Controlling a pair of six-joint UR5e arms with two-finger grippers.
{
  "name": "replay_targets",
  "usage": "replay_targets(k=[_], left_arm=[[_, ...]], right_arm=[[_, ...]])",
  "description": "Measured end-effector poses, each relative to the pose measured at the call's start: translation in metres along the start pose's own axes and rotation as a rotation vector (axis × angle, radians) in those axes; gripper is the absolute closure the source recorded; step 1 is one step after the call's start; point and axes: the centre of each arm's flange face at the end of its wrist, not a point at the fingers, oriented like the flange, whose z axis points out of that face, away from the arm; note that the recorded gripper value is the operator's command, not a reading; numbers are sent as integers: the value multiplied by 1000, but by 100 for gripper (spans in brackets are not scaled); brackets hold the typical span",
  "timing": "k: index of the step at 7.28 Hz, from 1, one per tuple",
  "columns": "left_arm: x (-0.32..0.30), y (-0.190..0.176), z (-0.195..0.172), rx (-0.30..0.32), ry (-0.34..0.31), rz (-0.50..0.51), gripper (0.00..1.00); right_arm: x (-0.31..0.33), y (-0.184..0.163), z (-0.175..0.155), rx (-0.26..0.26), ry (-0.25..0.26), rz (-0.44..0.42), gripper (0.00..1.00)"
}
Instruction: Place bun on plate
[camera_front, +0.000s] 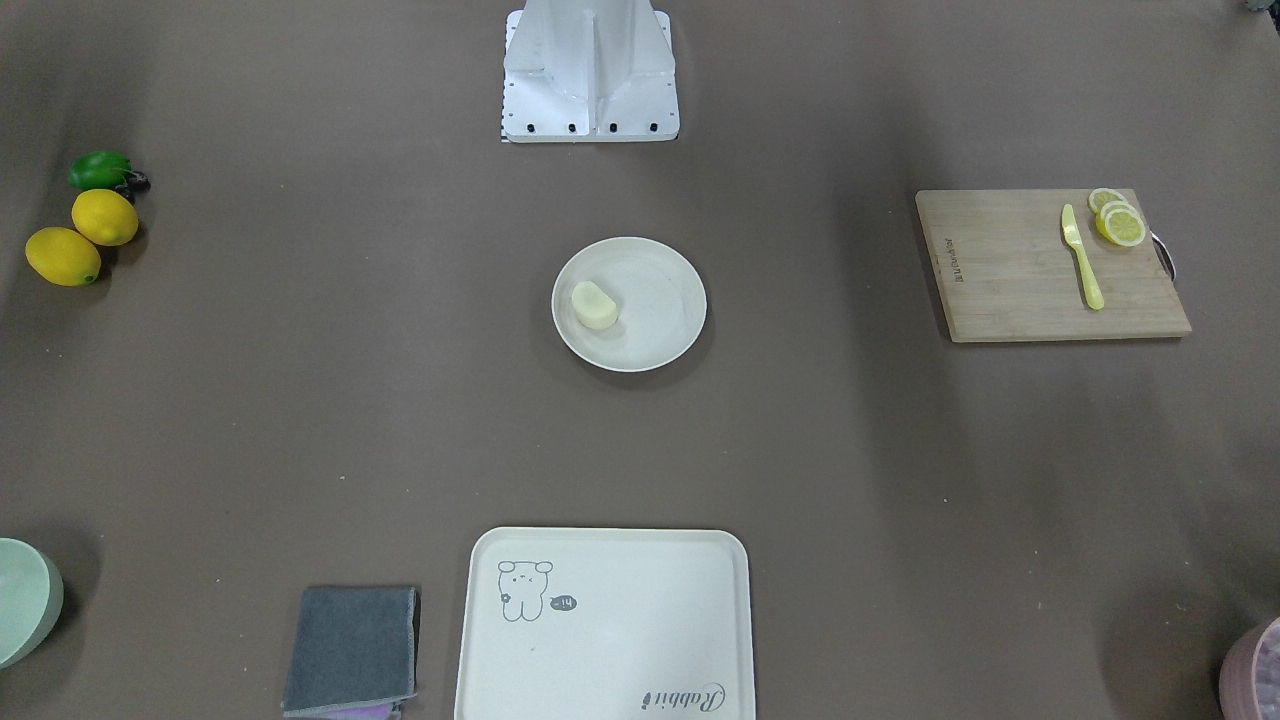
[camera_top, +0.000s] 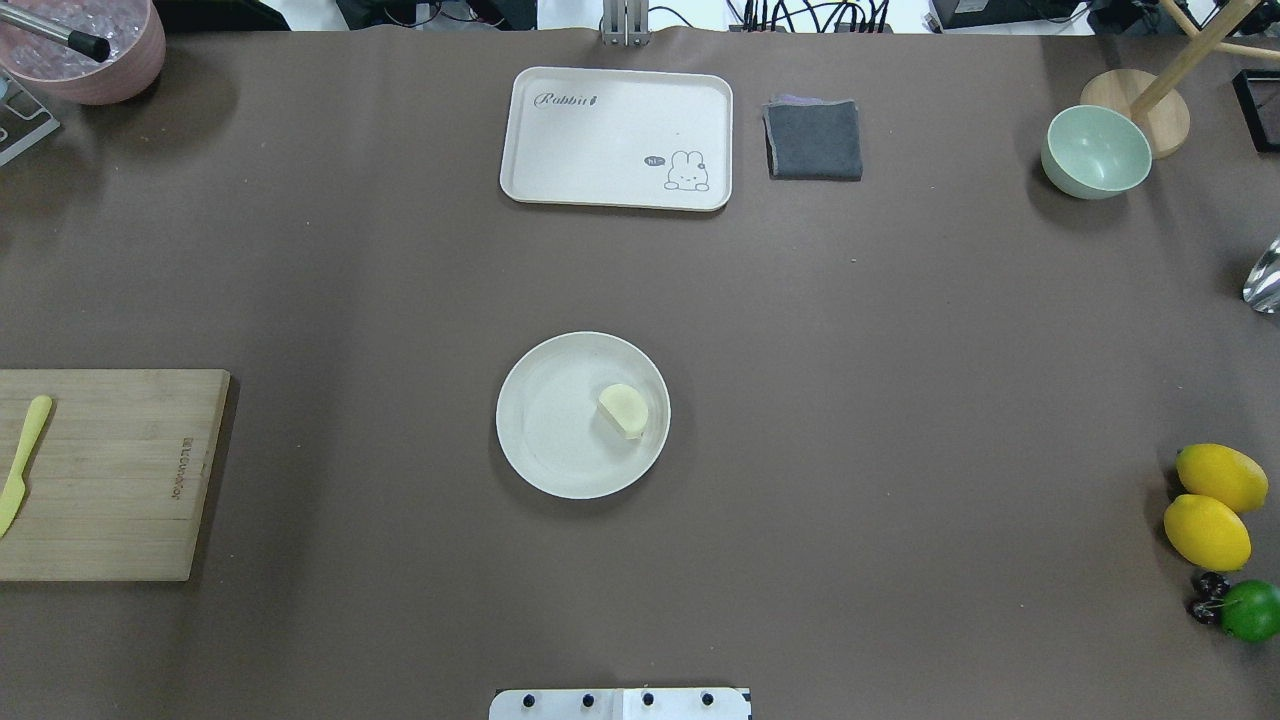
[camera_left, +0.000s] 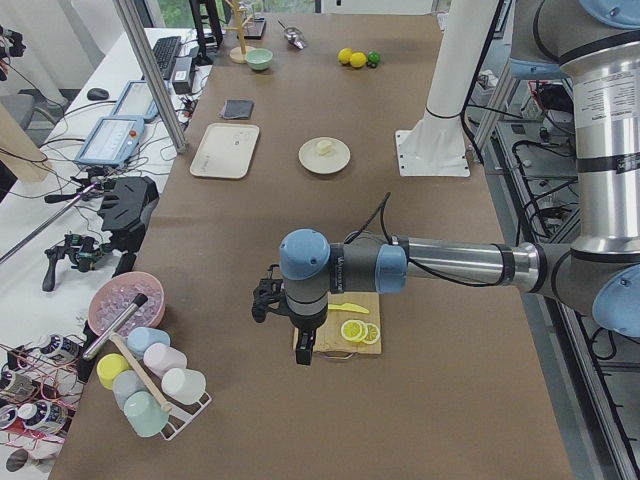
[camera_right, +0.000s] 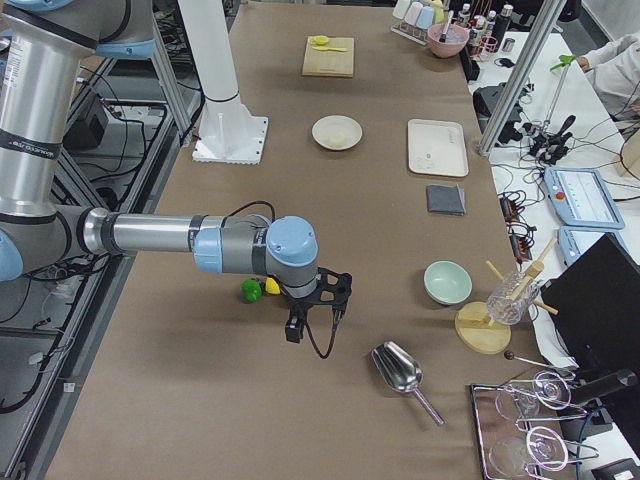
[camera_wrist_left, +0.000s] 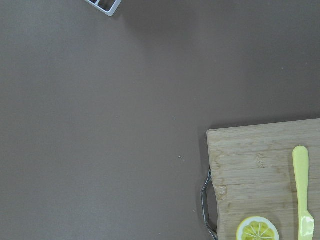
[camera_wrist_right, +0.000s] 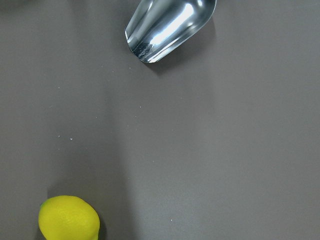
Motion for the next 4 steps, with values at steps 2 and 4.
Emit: replay_targets(k=[2,4], left_arm=[[2,0,-2,4,0,4,2],[2,0,-2,4,0,6,2]], right_arm=[[0,0,0,-1,0,2,0],[0,0,0,-2,-1,3,0]])
